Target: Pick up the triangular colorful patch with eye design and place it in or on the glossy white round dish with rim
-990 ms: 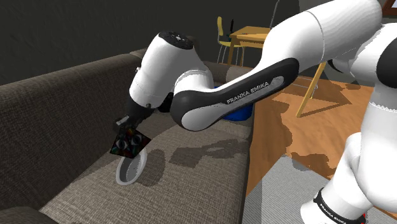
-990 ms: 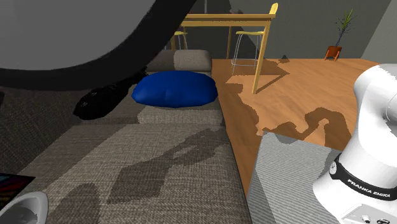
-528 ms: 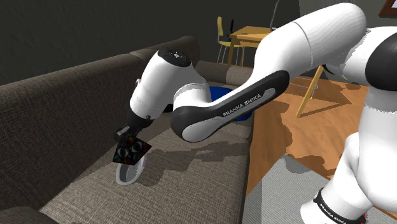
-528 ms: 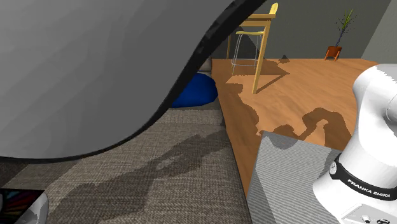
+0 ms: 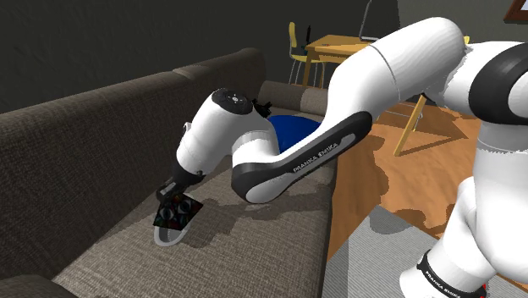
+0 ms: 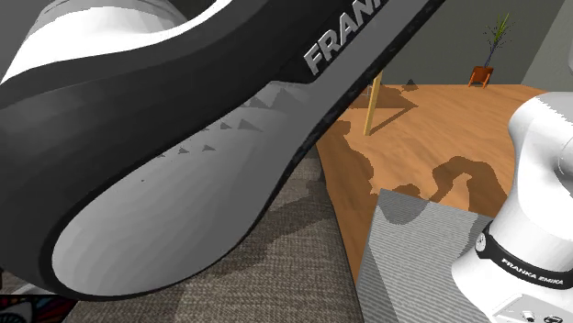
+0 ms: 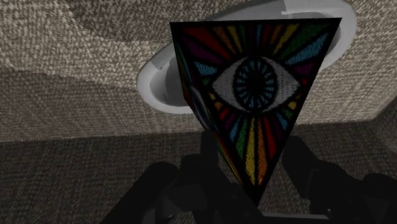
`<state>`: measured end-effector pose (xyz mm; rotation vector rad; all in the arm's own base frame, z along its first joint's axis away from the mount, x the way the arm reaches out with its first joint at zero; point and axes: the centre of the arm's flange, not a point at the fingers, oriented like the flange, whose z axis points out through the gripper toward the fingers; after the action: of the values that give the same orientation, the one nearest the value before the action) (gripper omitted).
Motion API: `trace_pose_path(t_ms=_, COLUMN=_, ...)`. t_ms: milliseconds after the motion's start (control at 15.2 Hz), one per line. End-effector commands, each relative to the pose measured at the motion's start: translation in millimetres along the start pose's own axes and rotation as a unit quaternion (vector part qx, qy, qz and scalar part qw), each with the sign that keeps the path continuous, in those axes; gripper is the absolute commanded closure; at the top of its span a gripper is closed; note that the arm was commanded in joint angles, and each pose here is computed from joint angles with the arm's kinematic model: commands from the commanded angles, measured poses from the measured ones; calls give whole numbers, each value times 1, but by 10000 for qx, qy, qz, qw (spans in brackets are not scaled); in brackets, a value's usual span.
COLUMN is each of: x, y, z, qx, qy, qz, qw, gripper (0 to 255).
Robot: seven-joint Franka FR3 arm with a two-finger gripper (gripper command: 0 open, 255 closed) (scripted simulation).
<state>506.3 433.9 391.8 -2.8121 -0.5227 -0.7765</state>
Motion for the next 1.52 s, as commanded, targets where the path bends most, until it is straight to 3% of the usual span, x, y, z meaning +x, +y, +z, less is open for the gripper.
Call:
trace_pose_path(t_ms=0, x=-7, y=0, z=11, qx=2, qy=5, qz=-1, qw=10000, gripper=255)
trace_pose_path(t_ms=528, x=-7, y=0, z=11, qx=2, qy=5, qz=-1, qw=10000, gripper=255)
trace_pose_path(t_ms=594, x=-6, y=1, z=10, qx=3, qy=5, qz=0, qw=10000, gripper=0)
trace_pose_path(t_ms=924, x=-7, y=0, z=11, qx=2, qy=5, qz=-1, qw=10000, gripper=0)
trace_pose_path(t_ms=1188, x=-7, y=0, z=-39, qx=2, qy=5, qz=-1, qw=10000, gripper=0)
trace_pose_path(t_ms=1452, x=-7, y=0, z=-39, qx=2, qy=5, qz=-1, qw=10000, gripper=0)
